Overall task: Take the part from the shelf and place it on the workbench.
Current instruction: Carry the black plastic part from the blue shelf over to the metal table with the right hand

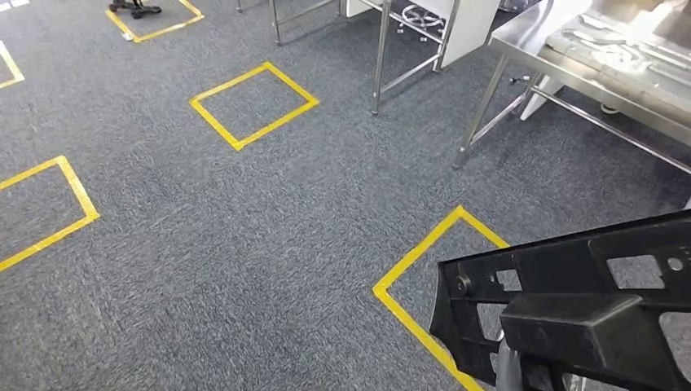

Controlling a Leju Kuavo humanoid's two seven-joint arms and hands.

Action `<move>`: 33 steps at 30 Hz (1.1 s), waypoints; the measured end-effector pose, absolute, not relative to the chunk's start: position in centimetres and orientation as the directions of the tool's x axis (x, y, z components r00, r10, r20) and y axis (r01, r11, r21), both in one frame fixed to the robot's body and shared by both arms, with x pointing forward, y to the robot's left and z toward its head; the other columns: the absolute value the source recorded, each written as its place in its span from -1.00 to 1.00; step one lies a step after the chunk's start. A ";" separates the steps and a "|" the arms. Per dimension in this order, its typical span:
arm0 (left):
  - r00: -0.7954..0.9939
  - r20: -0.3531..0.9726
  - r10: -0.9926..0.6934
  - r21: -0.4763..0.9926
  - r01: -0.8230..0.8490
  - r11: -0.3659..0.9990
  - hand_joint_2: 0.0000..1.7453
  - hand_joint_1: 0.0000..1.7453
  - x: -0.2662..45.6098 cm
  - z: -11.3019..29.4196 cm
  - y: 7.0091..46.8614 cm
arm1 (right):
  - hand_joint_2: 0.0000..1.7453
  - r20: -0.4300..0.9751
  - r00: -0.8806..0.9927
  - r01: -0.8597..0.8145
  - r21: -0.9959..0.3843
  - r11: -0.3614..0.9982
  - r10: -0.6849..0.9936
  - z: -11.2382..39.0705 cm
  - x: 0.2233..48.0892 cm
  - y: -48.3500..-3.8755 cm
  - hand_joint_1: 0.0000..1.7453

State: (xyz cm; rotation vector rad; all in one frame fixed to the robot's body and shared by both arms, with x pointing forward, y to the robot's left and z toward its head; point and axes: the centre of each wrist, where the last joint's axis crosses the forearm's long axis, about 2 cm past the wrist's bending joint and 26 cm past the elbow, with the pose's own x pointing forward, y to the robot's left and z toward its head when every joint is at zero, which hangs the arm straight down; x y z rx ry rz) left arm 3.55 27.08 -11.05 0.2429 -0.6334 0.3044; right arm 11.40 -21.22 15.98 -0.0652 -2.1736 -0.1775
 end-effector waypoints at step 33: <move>0.766 0.612 0.195 0.132 -0.342 0.930 -1.00 -1.00 3.2 -11.1 27.2 | 1.00 0.826 -0.563 0.123 0.106 0.987 -0.018 15.9 11.2 -21.2 1.00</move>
